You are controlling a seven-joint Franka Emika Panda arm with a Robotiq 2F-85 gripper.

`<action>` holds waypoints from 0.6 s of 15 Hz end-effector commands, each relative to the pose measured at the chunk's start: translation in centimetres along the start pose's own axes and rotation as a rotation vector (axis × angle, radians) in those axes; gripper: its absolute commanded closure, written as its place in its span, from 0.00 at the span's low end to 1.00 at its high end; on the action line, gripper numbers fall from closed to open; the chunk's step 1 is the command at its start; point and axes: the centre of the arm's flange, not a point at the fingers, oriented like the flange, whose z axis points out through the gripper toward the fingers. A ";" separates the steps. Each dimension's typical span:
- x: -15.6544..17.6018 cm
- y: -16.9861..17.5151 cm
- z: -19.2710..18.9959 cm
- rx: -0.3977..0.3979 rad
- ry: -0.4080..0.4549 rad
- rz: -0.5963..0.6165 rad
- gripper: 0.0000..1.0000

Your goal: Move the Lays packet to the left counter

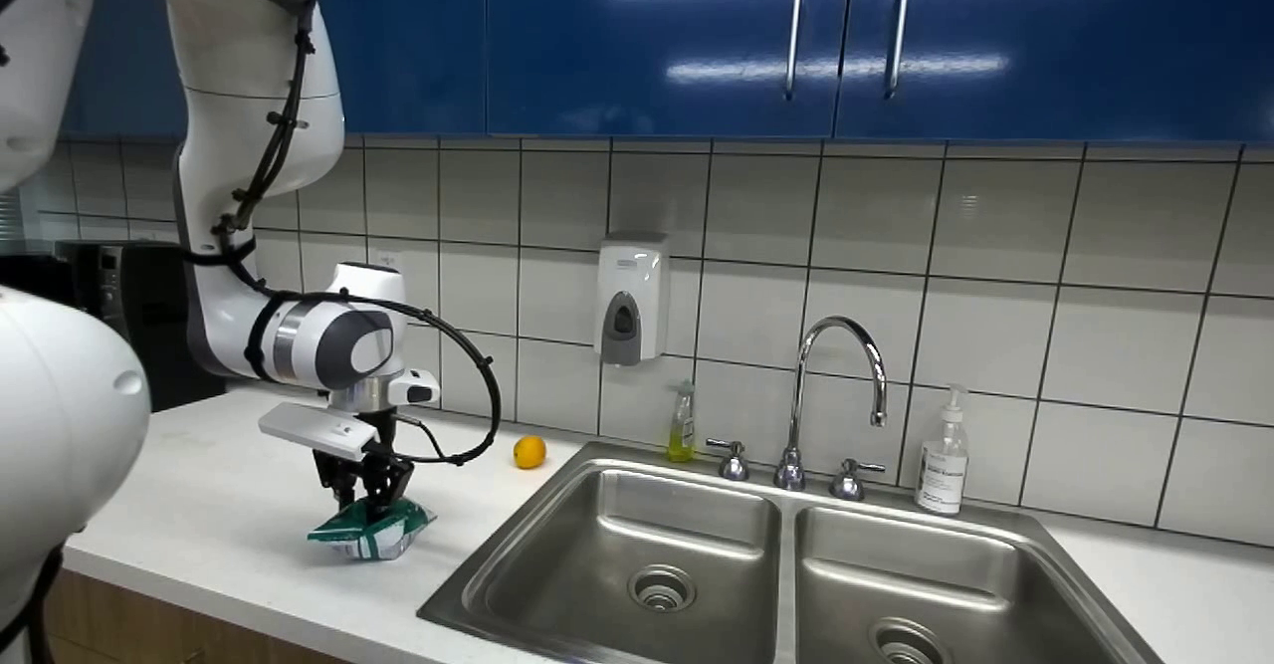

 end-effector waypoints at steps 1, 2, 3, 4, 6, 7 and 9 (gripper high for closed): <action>0.7 0.3 -1.9 -0.002 0.020 0.022 0.20; 0.8 0.5 -2.4 0.001 0.026 0.024 0.11; 0.9 0.8 -3.1 0.006 0.033 0.027 0.05; 1.0 1.0 -3.7 0.007 0.040 0.031 0.00; 1.2 1.5 -5.0 0.012 0.057 0.040 0.00; 1.3 1.7 -5.5 0.011 0.065 0.046 0.00; 1.5 2.1 -6.4 0.011 0.078 0.051 0.00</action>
